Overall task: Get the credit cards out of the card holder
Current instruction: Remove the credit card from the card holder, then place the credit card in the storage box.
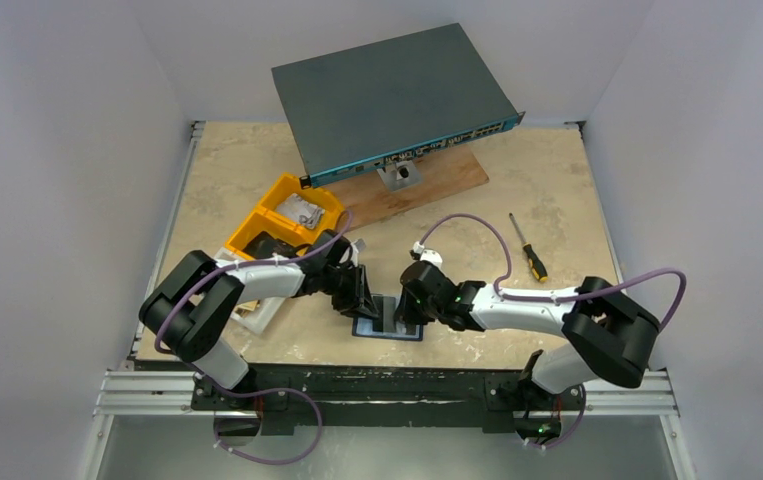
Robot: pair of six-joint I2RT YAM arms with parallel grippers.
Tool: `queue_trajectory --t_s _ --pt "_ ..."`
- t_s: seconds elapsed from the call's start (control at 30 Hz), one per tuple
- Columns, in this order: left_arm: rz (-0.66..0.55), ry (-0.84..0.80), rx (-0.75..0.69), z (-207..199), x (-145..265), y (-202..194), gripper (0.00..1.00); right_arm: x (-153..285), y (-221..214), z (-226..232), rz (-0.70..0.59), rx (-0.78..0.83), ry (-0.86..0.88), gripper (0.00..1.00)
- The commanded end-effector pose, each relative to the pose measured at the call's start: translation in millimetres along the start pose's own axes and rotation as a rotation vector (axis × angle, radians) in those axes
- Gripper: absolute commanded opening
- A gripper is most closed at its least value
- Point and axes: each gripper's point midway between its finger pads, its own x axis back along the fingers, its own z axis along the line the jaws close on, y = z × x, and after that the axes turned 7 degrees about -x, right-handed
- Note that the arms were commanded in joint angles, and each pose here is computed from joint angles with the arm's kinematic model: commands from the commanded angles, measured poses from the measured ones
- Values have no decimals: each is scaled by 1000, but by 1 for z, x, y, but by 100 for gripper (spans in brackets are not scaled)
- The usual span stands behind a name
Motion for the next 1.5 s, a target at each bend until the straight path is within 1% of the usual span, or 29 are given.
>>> queue_trajectory --t_s 0.0,0.17,0.27,0.3,0.37,0.4,0.5,0.6,0.83,0.93,1.07,1.2,1.33,1.37,1.47 --pt "1 46 -8 7 -5 -2 19 -5 -7 -6 21 5 -25 2" --pt "4 19 -21 -3 -4 -2 17 -6 -9 -8 26 4 -30 2" --pt "3 10 -29 -9 -4 -2 13 -7 -9 -8 24 1 -31 2" --pt "4 8 -30 -10 -4 -2 11 -6 -9 -9 24 1 -33 2" --pt "3 12 -28 -10 -3 -2 2 -6 -8 -9 22 0 -34 2" --pt "2 21 -28 -9 -2 -2 0 -5 -8 -10 19 -1 -38 2" --pt "-21 65 -39 -4 6 1 0 -2 -5 -14 6 -5 -54 4" --pt "-39 126 -50 5 17 2 0 1 -11 -18 21 -26 -55 5" --pt "-83 190 -80 14 42 4 0 2 -13 -25 22 -32 -68 4" --pt "-106 214 -97 14 55 3 0 5 -11 -21 13 -34 -54 4" --pt "-172 254 -115 13 82 5 0 12 0 -7 -19 -26 -13 6" --pt "-249 274 -119 8 111 9 0 22 16 15 -57 -12 44 11" --pt "-301 314 -95 11 134 11 0 36 32 41 -92 6 112 21" --pt "-312 333 -81 14 140 11 0 40 36 47 -104 10 130 24" --pt "-371 379 -39 20 161 17 0 53 52 62 -154 22 175 41"
